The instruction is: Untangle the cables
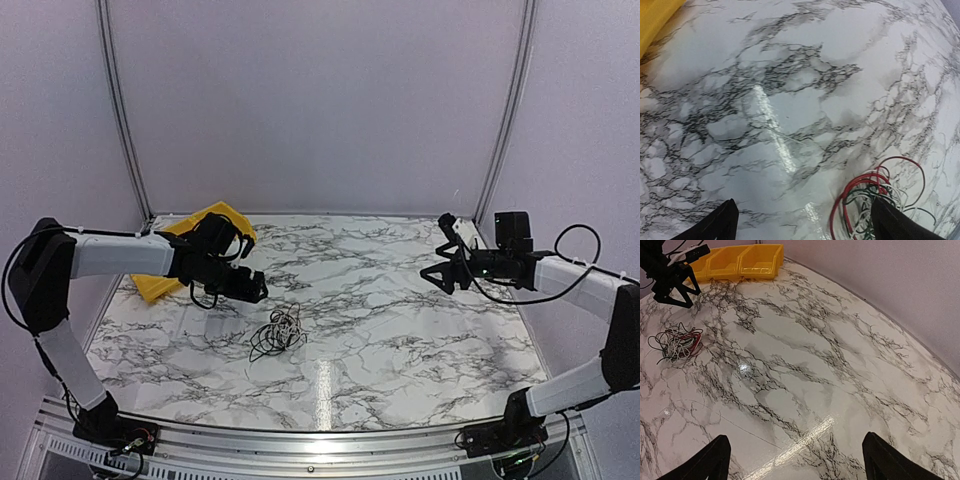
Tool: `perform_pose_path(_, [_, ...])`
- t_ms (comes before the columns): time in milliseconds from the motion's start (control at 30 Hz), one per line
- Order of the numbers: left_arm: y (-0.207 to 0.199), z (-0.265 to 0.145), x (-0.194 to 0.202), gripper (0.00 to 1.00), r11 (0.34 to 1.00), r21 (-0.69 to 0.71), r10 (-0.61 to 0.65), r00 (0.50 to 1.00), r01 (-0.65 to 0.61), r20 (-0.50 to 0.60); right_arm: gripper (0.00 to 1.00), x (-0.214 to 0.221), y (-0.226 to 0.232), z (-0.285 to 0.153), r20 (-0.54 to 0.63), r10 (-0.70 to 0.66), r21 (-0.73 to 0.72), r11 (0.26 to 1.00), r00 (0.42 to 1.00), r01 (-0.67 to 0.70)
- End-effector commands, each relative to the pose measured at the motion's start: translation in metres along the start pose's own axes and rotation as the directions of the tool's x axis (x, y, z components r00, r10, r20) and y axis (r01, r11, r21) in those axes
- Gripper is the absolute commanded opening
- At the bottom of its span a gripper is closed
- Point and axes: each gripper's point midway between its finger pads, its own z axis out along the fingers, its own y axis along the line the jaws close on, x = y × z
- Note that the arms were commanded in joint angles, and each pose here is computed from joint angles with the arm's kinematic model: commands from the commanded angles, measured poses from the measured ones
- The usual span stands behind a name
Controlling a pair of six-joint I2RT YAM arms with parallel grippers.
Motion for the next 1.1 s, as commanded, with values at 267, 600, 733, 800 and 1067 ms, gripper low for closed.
perform_pose_path(267, [-0.139,0.007,0.069,0.79,0.846,0.524,0.218,0.961,-0.099,-0.170,0.89,-0.005,0.010,0.015,-0.017,-0.048,-0.044,0.998,0.999,0.047])
perform_pose_path(600, [-0.103,-0.045,0.010,0.88,0.940,0.208,0.251,0.962,-0.269,0.107,0.78,-0.045,0.062,0.035,0.051,-0.070,-0.205,0.976,0.996,0.079])
perform_pose_path(733, [-0.058,-0.084,-0.047,0.89,0.979,-0.110,0.196,0.934,-0.171,0.298,0.67,-0.056,0.072,0.060,0.017,0.003,-0.199,0.980,1.000,0.000])
perform_pose_path(800, [-0.037,-0.105,-0.064,0.90,0.975,-0.213,0.149,0.906,-0.068,0.396,0.65,-0.057,0.084,0.073,-0.015,0.035,-0.252,0.967,0.999,-0.038])
perform_pose_path(1067, [-0.021,-0.131,-0.043,0.90,0.988,-0.133,0.005,0.859,0.074,0.512,0.61,-0.042,0.143,0.137,-0.265,0.098,-0.461,0.861,0.959,-0.215])
